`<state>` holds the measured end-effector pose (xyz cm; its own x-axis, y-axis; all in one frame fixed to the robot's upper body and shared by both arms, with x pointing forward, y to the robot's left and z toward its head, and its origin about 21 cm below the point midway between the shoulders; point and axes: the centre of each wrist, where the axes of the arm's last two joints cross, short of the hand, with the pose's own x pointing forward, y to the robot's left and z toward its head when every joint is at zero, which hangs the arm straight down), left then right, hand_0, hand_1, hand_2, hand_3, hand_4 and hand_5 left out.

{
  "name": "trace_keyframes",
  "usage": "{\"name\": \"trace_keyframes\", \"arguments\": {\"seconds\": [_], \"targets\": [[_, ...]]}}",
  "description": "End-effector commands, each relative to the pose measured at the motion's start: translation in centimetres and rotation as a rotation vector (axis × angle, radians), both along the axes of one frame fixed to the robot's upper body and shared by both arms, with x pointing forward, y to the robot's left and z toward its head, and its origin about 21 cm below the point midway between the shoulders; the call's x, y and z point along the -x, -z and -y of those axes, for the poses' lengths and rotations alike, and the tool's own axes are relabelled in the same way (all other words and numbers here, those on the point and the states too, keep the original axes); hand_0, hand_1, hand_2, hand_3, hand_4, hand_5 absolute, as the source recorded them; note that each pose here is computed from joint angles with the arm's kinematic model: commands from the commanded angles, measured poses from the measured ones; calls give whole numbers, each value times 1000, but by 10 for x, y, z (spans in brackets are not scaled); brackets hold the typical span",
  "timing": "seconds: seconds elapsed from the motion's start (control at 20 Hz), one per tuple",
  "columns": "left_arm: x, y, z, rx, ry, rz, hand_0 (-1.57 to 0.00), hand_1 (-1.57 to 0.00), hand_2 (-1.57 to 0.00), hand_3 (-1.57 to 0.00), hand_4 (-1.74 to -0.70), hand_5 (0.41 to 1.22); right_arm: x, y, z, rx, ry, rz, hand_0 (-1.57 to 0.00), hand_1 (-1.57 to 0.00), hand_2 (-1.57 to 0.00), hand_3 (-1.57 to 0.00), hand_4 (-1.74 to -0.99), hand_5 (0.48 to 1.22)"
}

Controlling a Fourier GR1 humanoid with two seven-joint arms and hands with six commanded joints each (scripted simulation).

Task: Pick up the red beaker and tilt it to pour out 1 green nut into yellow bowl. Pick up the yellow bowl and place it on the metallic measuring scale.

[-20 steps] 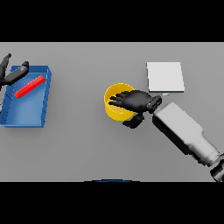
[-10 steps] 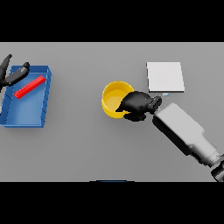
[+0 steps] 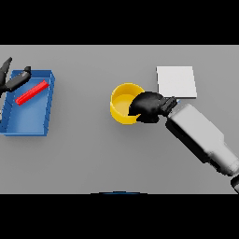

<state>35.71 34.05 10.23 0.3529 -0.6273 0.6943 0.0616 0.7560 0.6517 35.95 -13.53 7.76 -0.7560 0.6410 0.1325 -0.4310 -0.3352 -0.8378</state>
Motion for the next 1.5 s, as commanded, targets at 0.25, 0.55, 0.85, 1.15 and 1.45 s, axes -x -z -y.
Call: {"name": "trace_keyframes", "arguments": {"seconds": [0.25,0.55,0.85,1.15,1.45], "targets": [[1,-2,-1,16,9,11,1,1,1,1,-782,702,1,-26,12,13,71,55,-1561,-1560,-1433,-1215,-1737,1219],[-4,-7,-2,37,3,12,1,1,1,1,-806,703,0,-48,15,9,143,108,-1530,-1568,-1518,-1177,-1740,1220],[0,-10,3,55,-11,2,1,1,1,1,-837,737,-25,-61,53,-15,259,210,-1560,-1570,-1533,-1156,-1741,1221],[4,-12,7,55,-31,-6,1,1,1,1,-852,760,-51,-56,88,-7,378,251,-1568,-1571,-1553,-1154,-1741,1221],[5,-11,7,52,-35,-31,1,1,1,1,-863,784,-67,-35,114,-12,486,237,-1570,-1571,-1475,-1206,-1741,1221]]}}
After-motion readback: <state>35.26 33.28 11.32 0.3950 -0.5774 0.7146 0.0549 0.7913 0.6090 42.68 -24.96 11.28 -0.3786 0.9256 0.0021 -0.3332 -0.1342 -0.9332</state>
